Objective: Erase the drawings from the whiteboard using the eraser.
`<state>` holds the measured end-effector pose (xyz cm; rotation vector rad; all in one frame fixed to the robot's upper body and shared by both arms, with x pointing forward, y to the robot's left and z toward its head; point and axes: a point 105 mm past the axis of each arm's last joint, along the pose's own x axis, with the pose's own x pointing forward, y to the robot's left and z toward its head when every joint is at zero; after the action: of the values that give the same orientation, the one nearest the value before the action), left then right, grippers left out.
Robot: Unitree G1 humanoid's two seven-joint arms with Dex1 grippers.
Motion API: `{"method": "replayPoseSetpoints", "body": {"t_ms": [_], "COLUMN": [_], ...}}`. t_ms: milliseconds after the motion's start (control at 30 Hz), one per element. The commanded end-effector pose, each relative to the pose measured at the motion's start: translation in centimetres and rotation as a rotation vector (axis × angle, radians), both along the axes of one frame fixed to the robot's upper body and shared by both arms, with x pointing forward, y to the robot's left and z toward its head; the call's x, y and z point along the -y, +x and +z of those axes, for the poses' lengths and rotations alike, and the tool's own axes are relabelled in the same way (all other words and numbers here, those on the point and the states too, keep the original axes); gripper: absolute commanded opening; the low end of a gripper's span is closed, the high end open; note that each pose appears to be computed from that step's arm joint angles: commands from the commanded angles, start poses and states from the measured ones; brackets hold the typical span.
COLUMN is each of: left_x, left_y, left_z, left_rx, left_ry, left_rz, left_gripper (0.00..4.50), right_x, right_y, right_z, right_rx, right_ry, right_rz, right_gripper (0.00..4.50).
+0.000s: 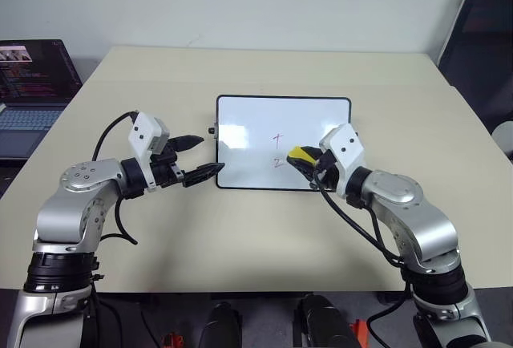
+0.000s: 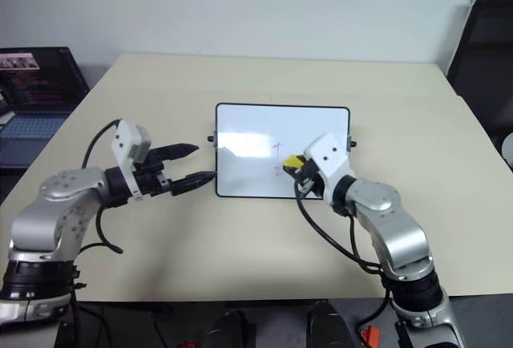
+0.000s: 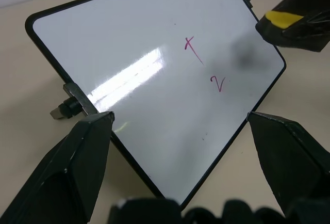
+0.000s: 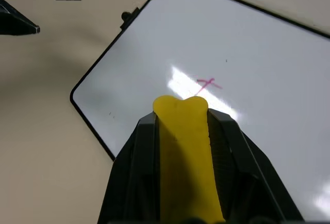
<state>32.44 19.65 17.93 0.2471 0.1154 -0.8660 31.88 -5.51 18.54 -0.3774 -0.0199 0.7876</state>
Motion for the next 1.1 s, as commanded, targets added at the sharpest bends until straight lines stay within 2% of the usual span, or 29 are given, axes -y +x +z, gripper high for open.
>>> {"method": "replayPoseSetpoints", "body": {"t_ms": [33, 233, 433, 533, 700, 800, 1000, 1067, 1100], "left_x": [0.3, 0.7, 1.8, 1.7, 1.7, 1.6, 1.7, 1.7, 1.7], "left_y": [-0.3, -1.0, -1.3, -1.3, -1.3, -1.3, -1.2, -1.2, -1.2], "left_z": [0.4, -0.6, 0.0, 0.0, -0.1, -0.1, 0.0, 0.0, 0.0], "left_rx": [0.036, -0.019, -0.013, -0.014, -0.011, -0.017, -0.014, -0.014, -0.014], "left_ry": [0.068, 0.114, 0.074, 0.079, 0.081, 0.064, 0.063, 0.062, 0.063], "left_rz": [-0.031, -0.099, -0.153, -0.154, -0.15, -0.143, -0.145, -0.146, -0.147], "left_gripper": [4.5, 4.5, 4.5, 4.5, 4.5, 4.5, 4.5, 4.5, 4.5], "right_x": [-1.4, -3.4, -4.2, -4.4, -2.7, -1.7, -1.6, -1.7, -1.5], "right_y": [0.5, 2.9, 6.0, 6.7, 7.4, 6.9, 5.9, 6.2, 7.0], "right_z": [1.2, 3.1, 3.9, 3.1, -1.1, -2.4, -3.6, -3.3, -2.2], "right_rx": [0.115, 0.181, 0.25, 0.233, 0.182, 0.169, 0.155, 0.179, 0.233], "right_ry": [-0.052, -0.074, -0.138, -0.165, -0.379, -0.442, -0.535, -0.541, -0.522], "right_rz": [0.027, 0.011, -0.065, -0.069, -0.054, -0.036, 0.033, 0.014, -0.047], "right_gripper": [0.97, 0.97, 0.97, 0.97, 0.97, 0.97, 0.97, 0.97, 0.97]}}
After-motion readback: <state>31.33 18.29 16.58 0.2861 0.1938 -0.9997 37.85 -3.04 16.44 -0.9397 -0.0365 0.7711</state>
